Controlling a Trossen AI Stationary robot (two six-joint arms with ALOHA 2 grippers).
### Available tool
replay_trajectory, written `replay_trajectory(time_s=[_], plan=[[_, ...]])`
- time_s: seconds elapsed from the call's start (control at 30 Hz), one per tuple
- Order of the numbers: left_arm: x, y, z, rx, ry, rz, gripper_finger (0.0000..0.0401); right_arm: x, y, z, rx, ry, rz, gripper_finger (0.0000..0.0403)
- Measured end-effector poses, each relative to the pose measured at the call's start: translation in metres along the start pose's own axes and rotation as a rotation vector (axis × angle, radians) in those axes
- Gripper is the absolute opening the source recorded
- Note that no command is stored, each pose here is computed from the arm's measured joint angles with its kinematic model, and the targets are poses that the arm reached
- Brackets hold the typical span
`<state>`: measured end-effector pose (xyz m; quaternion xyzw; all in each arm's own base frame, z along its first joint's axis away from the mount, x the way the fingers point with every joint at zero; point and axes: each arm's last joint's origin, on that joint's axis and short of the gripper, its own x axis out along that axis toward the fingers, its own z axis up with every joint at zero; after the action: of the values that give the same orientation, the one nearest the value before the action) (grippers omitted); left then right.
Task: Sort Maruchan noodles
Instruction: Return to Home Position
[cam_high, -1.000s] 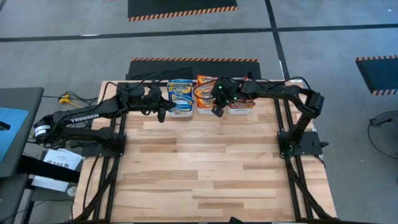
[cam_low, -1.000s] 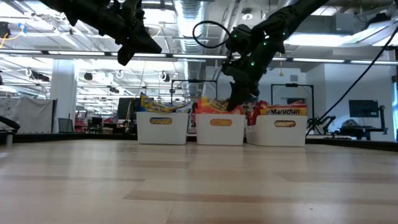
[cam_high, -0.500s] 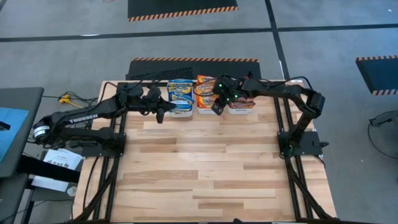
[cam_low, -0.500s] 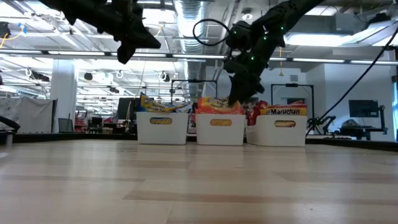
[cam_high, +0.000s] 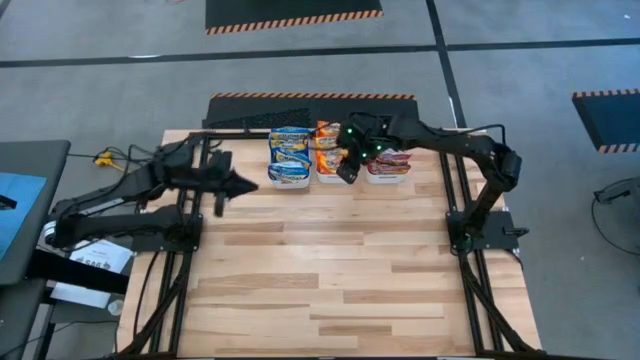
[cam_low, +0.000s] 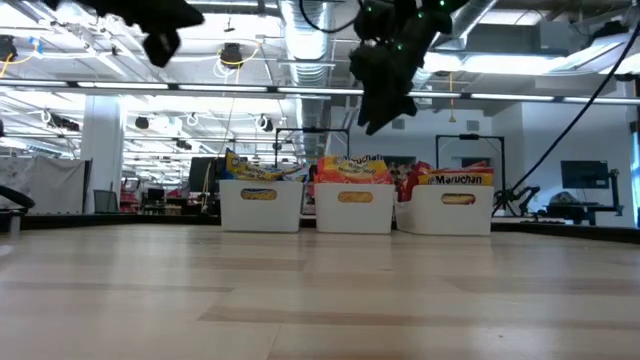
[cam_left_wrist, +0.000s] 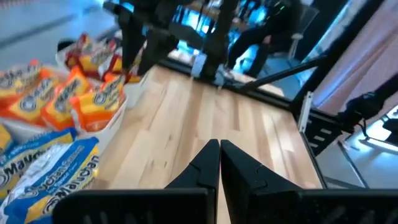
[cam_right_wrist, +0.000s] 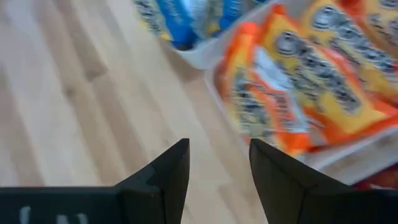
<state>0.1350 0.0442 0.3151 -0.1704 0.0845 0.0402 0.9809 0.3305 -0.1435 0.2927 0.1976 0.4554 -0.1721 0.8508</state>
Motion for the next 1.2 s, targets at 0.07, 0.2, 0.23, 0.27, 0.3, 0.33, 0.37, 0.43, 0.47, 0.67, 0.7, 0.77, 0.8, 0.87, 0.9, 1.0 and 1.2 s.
replay_trajectory(time_s=[0.07,0.2,0.23,0.27,0.3,0.33,0.37,0.43,0.47,0.67,0.7,0.77,0.8,0.87,0.9,1.0,1.2], plan=[[-0.011,-0.006,-0.008,0.032,-0.037,-0.015,0.0,0.0,0.007,0.0,-0.007,-0.006,0.013,0.0187],[-0.029,-0.012,-0.028,0.055,-0.104,-0.075,0.0,0.001,0.023,-0.004,-0.013,0.007,0.034,0.018],[-0.033,-0.012,-0.033,0.054,-0.12,-0.081,0.0,0.001,0.028,-0.005,-0.015,0.009,0.041,0.0179],[-0.036,-0.012,-0.038,0.049,-0.133,-0.08,0.0,0.002,0.032,-0.006,-0.013,0.012,0.047,0.0178],[-0.038,-0.011,-0.043,0.043,-0.145,-0.07,0.0,0.002,0.037,-0.007,-0.01,0.015,0.053,0.0178],[-0.04,-0.01,-0.048,0.039,-0.155,-0.056,0.0,0.002,0.041,-0.008,-0.004,0.018,0.059,0.0178],[-0.041,-0.008,-0.053,0.038,-0.163,-0.039,0.0,0.002,0.045,-0.009,0.001,0.02,0.066,0.0178],[-0.041,-0.004,-0.064,0.039,-0.172,-0.015,0.0,0.002,0.054,-0.011,0.003,0.024,0.078,0.0179],[-0.041,-0.002,-0.07,0.041,-0.172,-0.01,0.0,0.003,0.058,-0.013,0.005,0.028,0.082,0.018],[-0.032,0.011,-0.108,0.007,-0.206,-0.035,0.0,0.003,0.085,-0.023,-0.033,0.048,0.123,0.018],[-0.031,0.012,-0.111,0.007,-0.223,-0.042,0.0,0.002,0.089,-0.024,-0.042,0.05,0.128,0.018],[-0.03,0.015,-0.118,0.01,-0.235,-0.041,0.0,0.002,0.093,-0.026,-0.082,0.054,0.135,0.018],[-0.029,0.016,-0.121,0.02,-0.236,-0.036,0.0,0.002,0.094,-0.027,-0.112,0.054,0.137,0.018],[-0.028,0.018,-0.126,0.053,-0.231,-0.015,0.0,0.001,0.095,-0.029,-0.097,0.079,0.145,0.0179],[-0.027,0.019,-0.128,0.072,-0.225,-0.004,0.0,0.0,0.095,-0.029,-0.05,0.102,0.141,0.0179],[-0.021,0.024,-0.139,0.103,-0.187,0.027,0.0,-0.013,0.093,-0.024,0.054,0.125,0.126,0.0179],[-0.016,0.028,-0.146,0.105,-0.18,0.056,0.0,-0.054,0.094,-0.015,0.023,0.093,0.084,0.0179]])
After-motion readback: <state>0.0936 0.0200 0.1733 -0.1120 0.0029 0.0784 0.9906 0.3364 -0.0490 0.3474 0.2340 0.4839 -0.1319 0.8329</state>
